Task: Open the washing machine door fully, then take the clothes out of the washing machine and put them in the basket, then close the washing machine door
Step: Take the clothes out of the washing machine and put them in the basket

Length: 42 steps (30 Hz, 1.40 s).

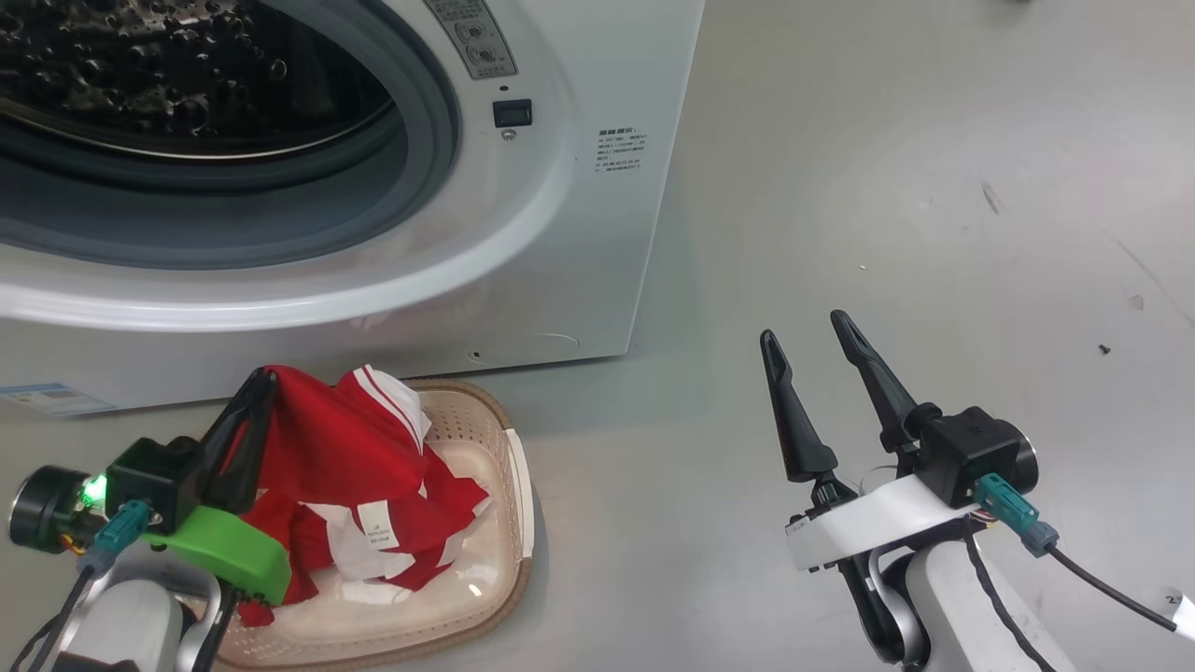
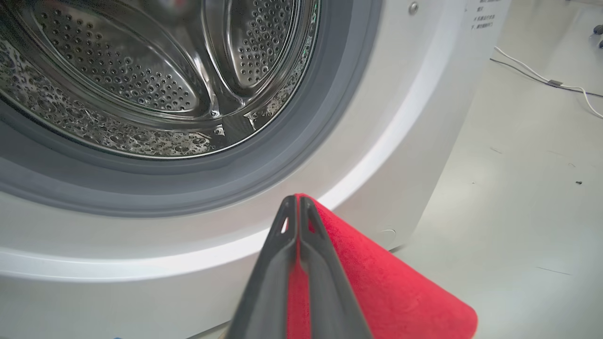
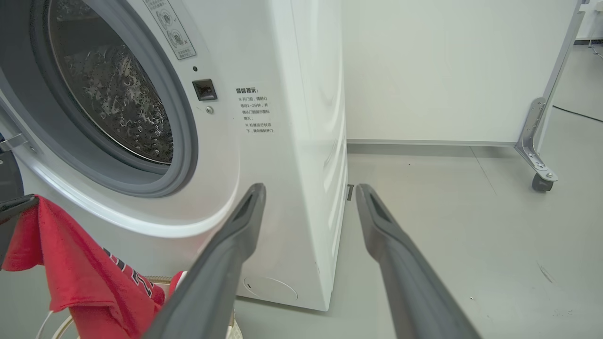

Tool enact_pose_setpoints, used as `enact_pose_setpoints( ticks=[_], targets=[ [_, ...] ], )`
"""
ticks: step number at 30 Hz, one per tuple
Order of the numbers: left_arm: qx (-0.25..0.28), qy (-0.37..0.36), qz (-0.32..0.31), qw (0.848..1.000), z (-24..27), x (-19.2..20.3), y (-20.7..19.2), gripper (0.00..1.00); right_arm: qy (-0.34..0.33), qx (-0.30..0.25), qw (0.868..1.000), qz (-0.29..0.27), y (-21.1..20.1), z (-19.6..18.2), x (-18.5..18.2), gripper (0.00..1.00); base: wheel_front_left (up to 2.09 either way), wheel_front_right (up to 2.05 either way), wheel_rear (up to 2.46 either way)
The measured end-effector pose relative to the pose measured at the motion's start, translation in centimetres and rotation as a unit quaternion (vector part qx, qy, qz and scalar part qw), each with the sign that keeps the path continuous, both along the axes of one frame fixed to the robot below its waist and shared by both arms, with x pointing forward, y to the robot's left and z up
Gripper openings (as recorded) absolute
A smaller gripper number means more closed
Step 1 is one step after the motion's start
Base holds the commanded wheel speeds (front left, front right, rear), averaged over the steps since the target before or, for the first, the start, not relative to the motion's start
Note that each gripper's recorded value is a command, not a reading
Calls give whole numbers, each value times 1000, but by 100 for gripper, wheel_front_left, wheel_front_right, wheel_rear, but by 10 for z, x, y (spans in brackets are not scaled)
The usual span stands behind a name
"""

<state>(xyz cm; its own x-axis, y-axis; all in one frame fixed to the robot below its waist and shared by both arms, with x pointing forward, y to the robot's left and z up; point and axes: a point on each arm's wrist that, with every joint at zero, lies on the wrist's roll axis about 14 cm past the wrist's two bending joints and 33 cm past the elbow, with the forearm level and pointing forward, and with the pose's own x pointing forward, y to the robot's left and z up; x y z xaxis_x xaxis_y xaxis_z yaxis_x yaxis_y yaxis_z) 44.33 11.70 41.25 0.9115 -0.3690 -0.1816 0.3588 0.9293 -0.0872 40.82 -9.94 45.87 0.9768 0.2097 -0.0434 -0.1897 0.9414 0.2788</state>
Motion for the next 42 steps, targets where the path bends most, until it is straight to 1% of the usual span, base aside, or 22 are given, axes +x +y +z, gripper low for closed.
enact_pose_setpoints(
  ticks=[8, 18, 22, 27, 30, 36, 42],
  targets=[
    [27, 95, -17, 995, -64, -12, 1, 0, 19, -6, 1000, -5, -3, -17, 10, 100, 0, 0, 0],
    [32, 149, -12, 988, -108, -1, 2, 0, 44, -16, 999, -18, -13, -40, 19, 100, 0, 0, 0],
    [45, 198, 4, 979, -136, -10, 16, 0, 49, -21, 998, -20, -15, -46, 22, 100, 0, 0, 0],
    [45, 249, 39, 967, -164, -22, 34, 0, 60, -27, 997, -31, -20, -55, 25, 100, 0, 0, 0],
    [46, 261, 52, 963, -173, -19, 39, 0, 61, -32, 997, -34, -23, -58, 28, 100, 0, 0, 0],
    [42, 263, 55, 962, -179, -8, 35, 0, 69, -34, 996, -34, -24, -67, 30, 100, 0, 0, 0],
    [40, 290, 59, 954, -193, -21, 32, 0, 67, -35, 997, -30, -20, -69, 38, 100, 0, 0, 0]
  ],
)
